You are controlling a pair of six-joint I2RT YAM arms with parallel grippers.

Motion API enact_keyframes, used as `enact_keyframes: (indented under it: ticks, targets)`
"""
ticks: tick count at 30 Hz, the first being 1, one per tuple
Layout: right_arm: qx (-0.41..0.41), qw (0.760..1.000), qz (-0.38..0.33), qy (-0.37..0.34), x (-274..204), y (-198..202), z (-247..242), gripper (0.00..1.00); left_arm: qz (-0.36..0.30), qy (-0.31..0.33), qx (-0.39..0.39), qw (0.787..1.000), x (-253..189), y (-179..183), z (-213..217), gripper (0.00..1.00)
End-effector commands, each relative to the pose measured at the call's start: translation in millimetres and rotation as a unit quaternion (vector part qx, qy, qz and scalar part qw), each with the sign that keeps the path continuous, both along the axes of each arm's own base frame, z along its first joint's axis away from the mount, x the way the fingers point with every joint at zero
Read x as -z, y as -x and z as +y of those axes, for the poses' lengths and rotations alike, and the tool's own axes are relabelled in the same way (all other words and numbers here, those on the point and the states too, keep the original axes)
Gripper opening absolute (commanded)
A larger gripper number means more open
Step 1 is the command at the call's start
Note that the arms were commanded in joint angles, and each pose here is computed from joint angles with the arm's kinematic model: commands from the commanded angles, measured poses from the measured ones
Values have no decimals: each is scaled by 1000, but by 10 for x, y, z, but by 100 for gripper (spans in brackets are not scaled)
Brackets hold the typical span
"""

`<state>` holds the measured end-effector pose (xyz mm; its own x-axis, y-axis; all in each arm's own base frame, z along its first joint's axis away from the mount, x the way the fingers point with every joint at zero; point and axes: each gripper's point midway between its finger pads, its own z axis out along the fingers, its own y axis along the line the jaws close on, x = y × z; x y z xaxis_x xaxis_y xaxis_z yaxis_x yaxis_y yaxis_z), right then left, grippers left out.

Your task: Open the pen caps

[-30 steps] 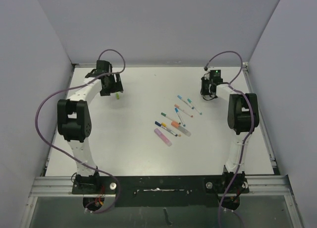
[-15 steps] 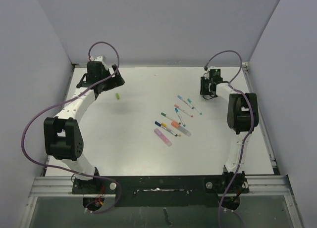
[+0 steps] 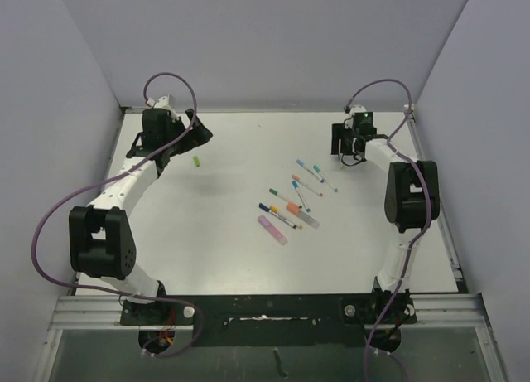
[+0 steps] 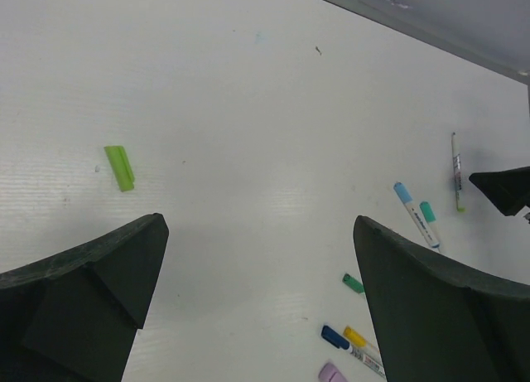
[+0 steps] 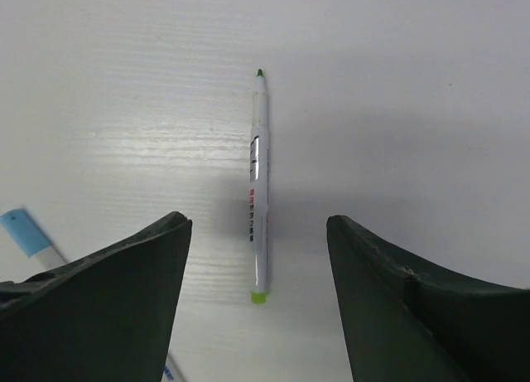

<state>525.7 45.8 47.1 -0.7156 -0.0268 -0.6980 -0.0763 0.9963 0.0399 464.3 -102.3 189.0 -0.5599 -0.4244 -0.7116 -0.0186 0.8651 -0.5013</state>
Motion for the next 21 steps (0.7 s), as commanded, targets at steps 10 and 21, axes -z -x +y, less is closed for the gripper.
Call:
enact_keyframes:
  ticks: [10, 21]
  targets:
    - [-123, 992, -7, 26, -665, 705, 775, 69, -97, 67, 44, 992, -579, 95, -234, 98]
    - [-127, 989, 53, 61, -463, 1204, 657, 67, -85, 67, 54, 993, -528, 146, -267, 98]
